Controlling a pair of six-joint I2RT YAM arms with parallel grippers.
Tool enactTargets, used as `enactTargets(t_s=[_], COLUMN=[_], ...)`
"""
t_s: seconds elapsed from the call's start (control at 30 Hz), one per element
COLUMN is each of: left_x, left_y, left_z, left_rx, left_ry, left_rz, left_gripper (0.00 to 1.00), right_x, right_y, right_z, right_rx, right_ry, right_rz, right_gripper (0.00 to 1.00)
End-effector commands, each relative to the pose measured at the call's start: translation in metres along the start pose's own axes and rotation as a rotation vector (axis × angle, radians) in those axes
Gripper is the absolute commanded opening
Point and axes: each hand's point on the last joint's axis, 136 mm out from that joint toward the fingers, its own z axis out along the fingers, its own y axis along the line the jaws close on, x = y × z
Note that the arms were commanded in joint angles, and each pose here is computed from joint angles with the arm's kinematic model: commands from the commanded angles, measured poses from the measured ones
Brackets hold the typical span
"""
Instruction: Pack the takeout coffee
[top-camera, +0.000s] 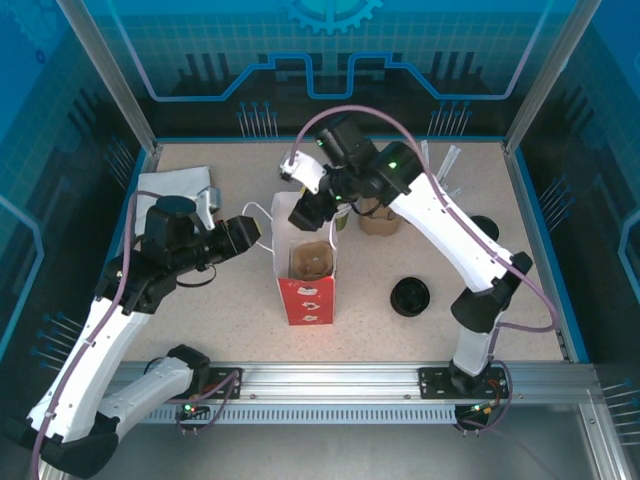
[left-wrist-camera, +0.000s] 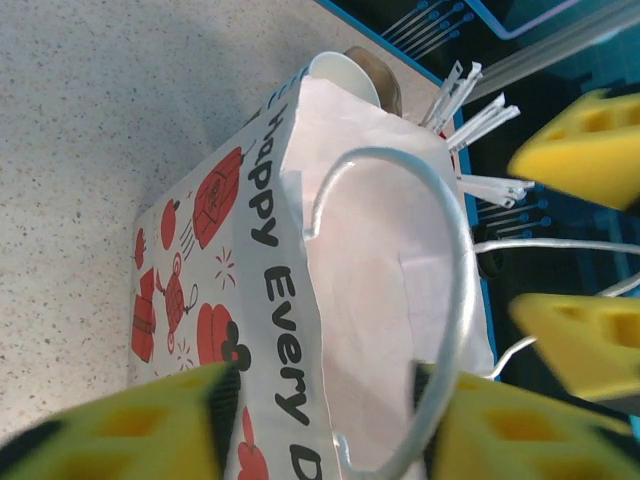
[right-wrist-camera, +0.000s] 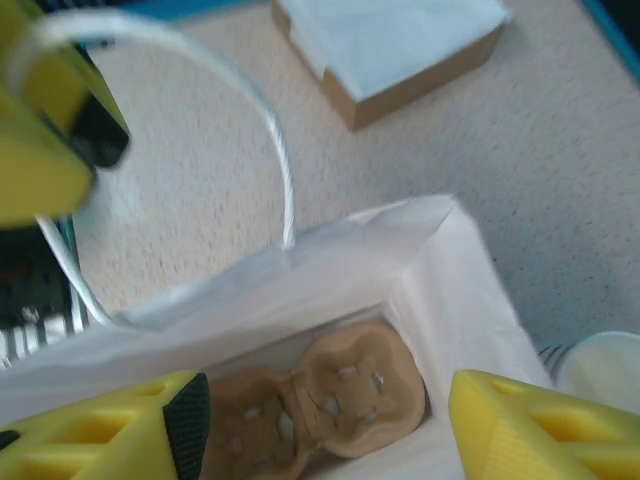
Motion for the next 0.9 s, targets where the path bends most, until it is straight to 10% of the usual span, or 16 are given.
enactTargets(t_s=[0.0,0.37,0.87], left_x=[-0.013,-0.057,-0.079], left_y=[-0.018,-0.046,-0.042], left_z=[-0.009,-0.017,0.0], left_rx=[0.022,-0.025,-0.125], left_ry=[-0.013,-0.014,0.134], left_rz=[-0.012,0.071,0.244], left_gripper=[0.65,0.77,0.75], right_x=[-0.047,-0.025,0.129], right_y=[-0.002,-0.021,-0.039], right_z=[-0.068,-0.168,-0.197], right_rx=[0.044,0.282,0.582], right_ry=[-0.241,-0.428,-0.371], right_rz=[0.087,0.261,0.62], right_gripper=[0.71,0.94,1.0])
